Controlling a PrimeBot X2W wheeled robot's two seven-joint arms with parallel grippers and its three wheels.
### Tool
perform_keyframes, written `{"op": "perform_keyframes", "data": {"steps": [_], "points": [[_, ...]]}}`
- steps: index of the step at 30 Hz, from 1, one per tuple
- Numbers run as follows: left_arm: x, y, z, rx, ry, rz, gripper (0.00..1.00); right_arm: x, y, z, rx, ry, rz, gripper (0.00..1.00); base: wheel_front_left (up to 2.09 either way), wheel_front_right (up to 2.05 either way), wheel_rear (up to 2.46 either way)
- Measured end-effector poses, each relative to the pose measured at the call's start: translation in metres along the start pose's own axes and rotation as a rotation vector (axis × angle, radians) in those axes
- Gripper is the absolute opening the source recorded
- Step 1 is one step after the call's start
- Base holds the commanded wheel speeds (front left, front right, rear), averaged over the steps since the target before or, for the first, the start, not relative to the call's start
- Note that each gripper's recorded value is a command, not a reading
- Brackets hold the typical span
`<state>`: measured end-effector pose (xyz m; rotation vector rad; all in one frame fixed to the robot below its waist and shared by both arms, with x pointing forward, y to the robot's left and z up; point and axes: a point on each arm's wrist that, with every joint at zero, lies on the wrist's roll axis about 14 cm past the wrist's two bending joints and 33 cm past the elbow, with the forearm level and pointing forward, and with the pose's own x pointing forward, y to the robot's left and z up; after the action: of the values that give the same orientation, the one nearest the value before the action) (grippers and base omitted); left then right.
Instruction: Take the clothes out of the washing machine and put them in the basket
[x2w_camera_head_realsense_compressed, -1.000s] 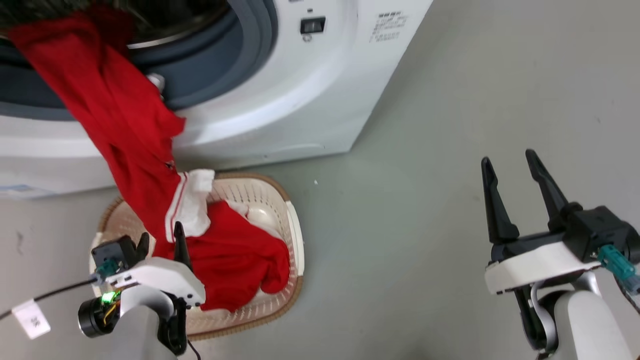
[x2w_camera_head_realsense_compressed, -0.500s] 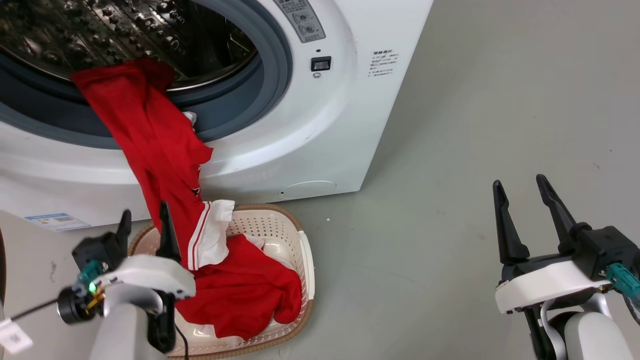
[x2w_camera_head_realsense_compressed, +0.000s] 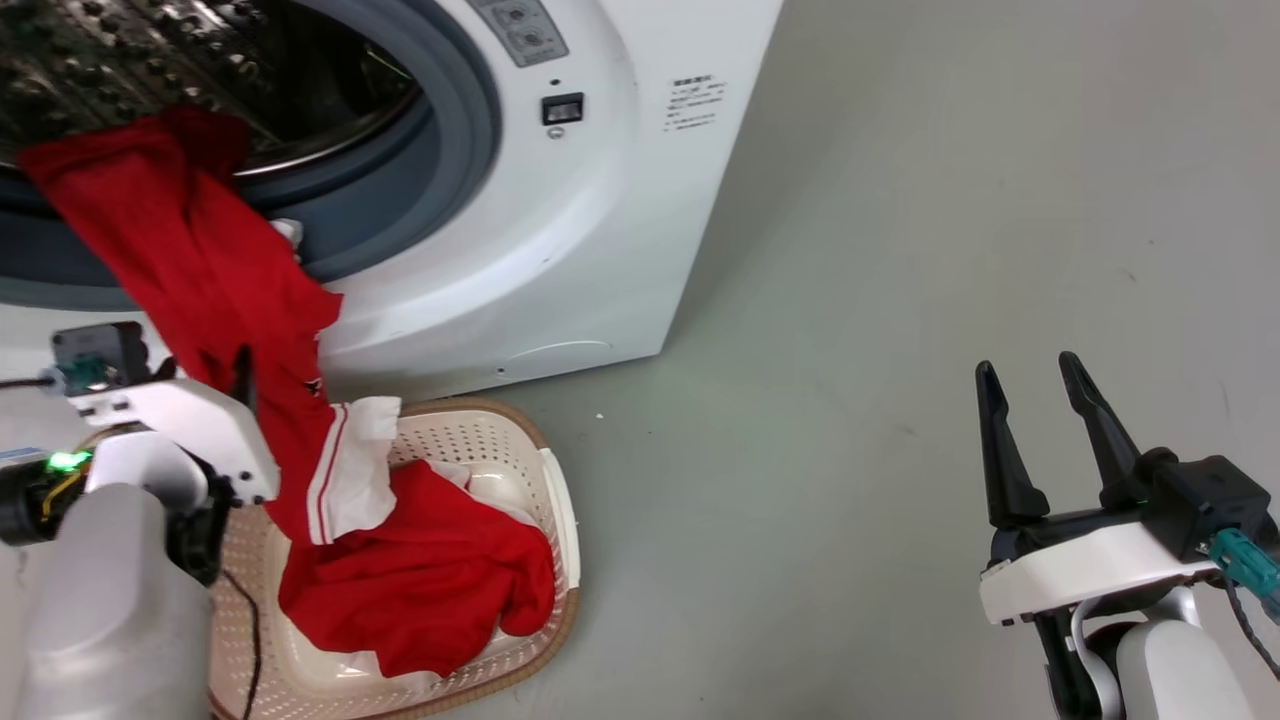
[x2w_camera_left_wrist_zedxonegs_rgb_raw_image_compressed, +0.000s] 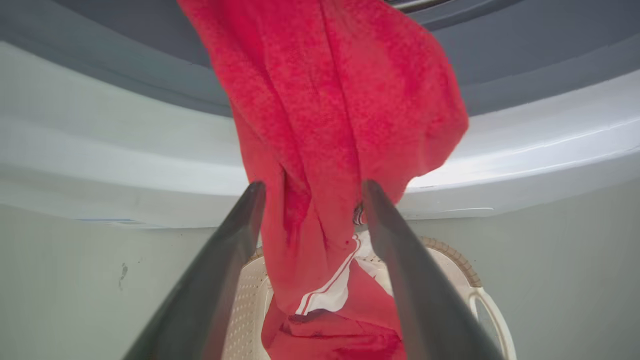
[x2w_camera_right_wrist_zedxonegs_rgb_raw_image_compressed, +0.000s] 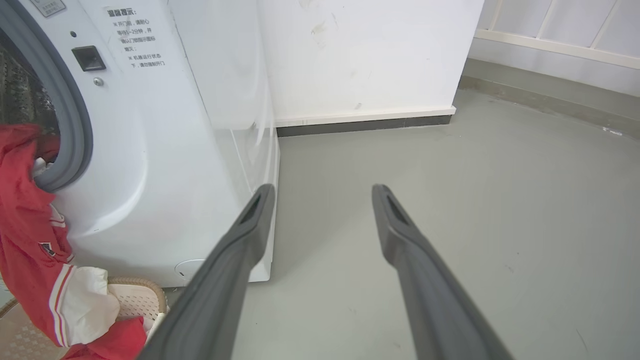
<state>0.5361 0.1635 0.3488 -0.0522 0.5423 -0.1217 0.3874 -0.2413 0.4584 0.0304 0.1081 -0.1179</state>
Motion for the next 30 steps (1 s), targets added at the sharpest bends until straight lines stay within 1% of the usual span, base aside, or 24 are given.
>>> {"op": "perform_keyframes", "data": {"steps": [4,8,15,19,29,30], "points": [[0.014,0.011,-0.016,-0.019,0.12,0.018,1.0,-0.001,-0.007,-0.008,0.007,0.016,-0.022,1.0,0.0,0.0,0.0],[0.028,0.012,-0.024,-0.024,0.178,0.017,1.0,0.001,-0.012,-0.014,0.006,0.027,-0.039,1.0,0.0,0.0,0.0],[0.047,0.013,-0.024,-0.032,0.211,0.017,1.0,0.0,-0.021,-0.027,0.009,0.055,-0.067,1.0,0.0,0.0,0.0],[0.055,0.015,-0.017,-0.033,0.194,0.026,1.0,0.002,-0.022,-0.029,0.007,0.059,-0.069,1.0,0.0,0.0,0.0],[0.061,0.015,-0.017,-0.044,0.179,0.039,1.0,0.001,-0.025,-0.031,0.008,0.062,-0.077,1.0,0.0,0.0,0.0],[0.061,0.015,-0.017,-0.048,0.178,0.04,0.8,0.001,-0.025,-0.032,0.009,0.063,-0.077,1.0,0.0,0.0,0.0]]}}
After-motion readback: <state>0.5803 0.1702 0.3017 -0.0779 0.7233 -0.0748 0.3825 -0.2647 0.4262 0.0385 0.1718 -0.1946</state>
